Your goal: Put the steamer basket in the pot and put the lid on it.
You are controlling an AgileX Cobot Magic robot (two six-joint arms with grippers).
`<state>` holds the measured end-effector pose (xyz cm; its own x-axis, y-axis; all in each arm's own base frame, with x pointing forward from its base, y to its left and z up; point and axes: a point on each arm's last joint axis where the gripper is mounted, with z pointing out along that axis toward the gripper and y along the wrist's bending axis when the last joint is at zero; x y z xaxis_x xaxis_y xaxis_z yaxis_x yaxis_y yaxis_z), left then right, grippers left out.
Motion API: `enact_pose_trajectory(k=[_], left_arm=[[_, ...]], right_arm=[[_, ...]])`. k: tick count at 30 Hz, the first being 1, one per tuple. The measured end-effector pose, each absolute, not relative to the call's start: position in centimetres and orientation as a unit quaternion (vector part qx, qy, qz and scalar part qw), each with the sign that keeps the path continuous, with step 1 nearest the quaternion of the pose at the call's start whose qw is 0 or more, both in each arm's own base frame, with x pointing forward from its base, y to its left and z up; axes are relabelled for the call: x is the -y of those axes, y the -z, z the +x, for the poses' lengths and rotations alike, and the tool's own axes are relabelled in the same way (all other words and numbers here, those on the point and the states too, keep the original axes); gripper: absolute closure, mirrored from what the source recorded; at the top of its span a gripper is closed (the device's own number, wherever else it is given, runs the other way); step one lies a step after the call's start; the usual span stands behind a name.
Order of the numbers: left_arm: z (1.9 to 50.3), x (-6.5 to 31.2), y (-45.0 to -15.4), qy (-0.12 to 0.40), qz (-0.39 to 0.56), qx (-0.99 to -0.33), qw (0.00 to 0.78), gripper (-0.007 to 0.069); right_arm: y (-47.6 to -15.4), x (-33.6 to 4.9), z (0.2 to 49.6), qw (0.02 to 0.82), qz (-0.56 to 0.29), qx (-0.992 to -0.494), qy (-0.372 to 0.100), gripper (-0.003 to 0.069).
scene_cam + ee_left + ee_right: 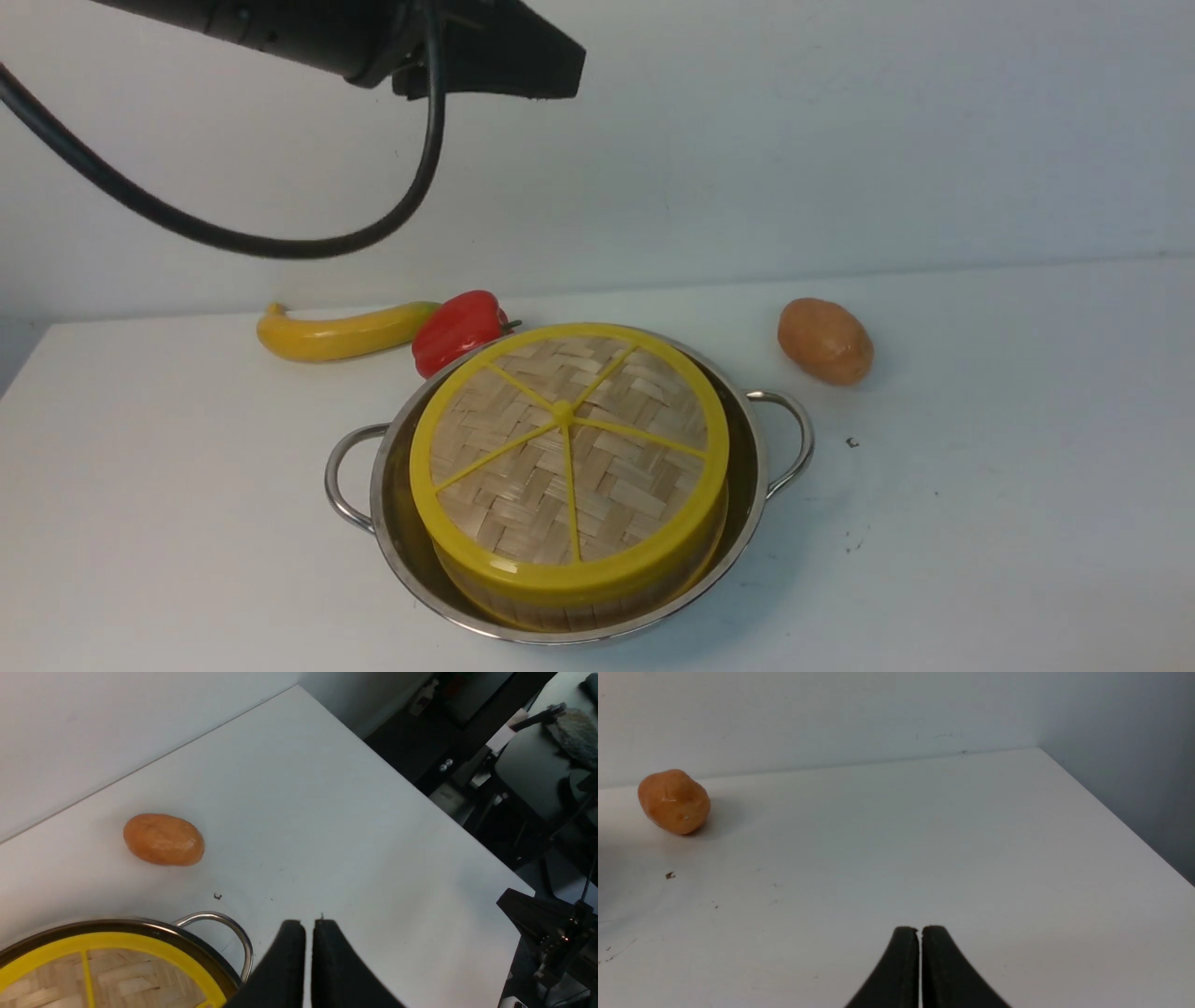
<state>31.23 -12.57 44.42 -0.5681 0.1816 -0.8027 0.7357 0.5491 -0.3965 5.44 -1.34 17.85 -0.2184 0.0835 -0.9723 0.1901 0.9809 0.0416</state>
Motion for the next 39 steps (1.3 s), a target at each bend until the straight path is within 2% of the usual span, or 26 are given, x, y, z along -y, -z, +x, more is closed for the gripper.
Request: enact_pose_trajectory(k=[7,10,11,13,14,17,20,21,24,28,34,36,37,39], left_arm=[[31.3,11.1,-44.5,0.352,0.274,-0.813,0.374,0.0607],[29.9,8.9,-45.5,0.291,0.245,-0.829,0.41,0.0607],[29.7,8.7,-45.7,0.286,0.245,-0.828,0.416,0.0607],[26.5,6.9,-47.4,0.224,0.215,-0.831,0.462,0.0604],[26.2,6.7,-47.6,0.219,0.212,-0.831,0.466,0.0604],[19.9,4.6,-49.6,0.145,0.178,-0.821,0.523,0.0604],[14.2,3.1,-49.5,0.091,0.15,-0.816,0.551,0.0597],[13.9,3.0,-49.4,0.088,0.148,-0.815,0.553,0.0596],[9.5,1.8,-46.4,0.033,0.126,-0.811,0.57,0.0596],[7.5,0.9,-40.7,-0.003,0.086,-0.797,0.597,0.0596],[7.3,0.6,-30.6,-0.002,0.05,-0.802,0.596,0.0596],[7.0,0.5,-28.9,-0.002,0.047,-0.804,0.593,0.0596],[6.5,0.5,-26.9,-0.002,0.042,-0.802,0.595,0.0596],[6.1,0.5,-25.6,-0.001,0.038,-0.799,0.6,0.0596]], right_arm=[[-17.8,1.3,5.4,0.619,0.087,-0.779,0.043,0.0657],[-17.8,1.3,5.4,0.619,0.087,-0.779,0.043,0.0657],[-17.8,1.3,5.4,0.619,0.087,-0.779,0.043,0.0656],[-17.8,1.3,5.4,0.619,0.087,-0.779,0.043,0.0651],[-17.8,1.3,5.4,0.619,0.087,-0.779,0.043,0.0651],[-17.8,1.3,5.4,0.619,0.087,-0.779,0.043,0.0647],[-17.8,1.3,5.4,0.619,0.087,-0.779,0.043,0.0646],[-17.8,1.3,5.4,0.619,0.087,-0.779,0.043,0.0646],[-17.8,1.3,5.4,0.619,0.087,-0.779,0.043,0.0646],[-17.8,1.3,5.4,0.619,0.087,-0.779,0.043,0.0641],[-17.8,1.3,5.4,0.619,0.087,-0.779,0.043,0.0634],[-17.8,1.3,5.4,0.619,0.087,-0.779,0.043,0.0633],[-17.8,1.3,5.4,0.619,0.087,-0.779,0.043,0.0629],[-17.8,1.3,5.4,0.619,0.087,-0.779,0.043,0.0627]])
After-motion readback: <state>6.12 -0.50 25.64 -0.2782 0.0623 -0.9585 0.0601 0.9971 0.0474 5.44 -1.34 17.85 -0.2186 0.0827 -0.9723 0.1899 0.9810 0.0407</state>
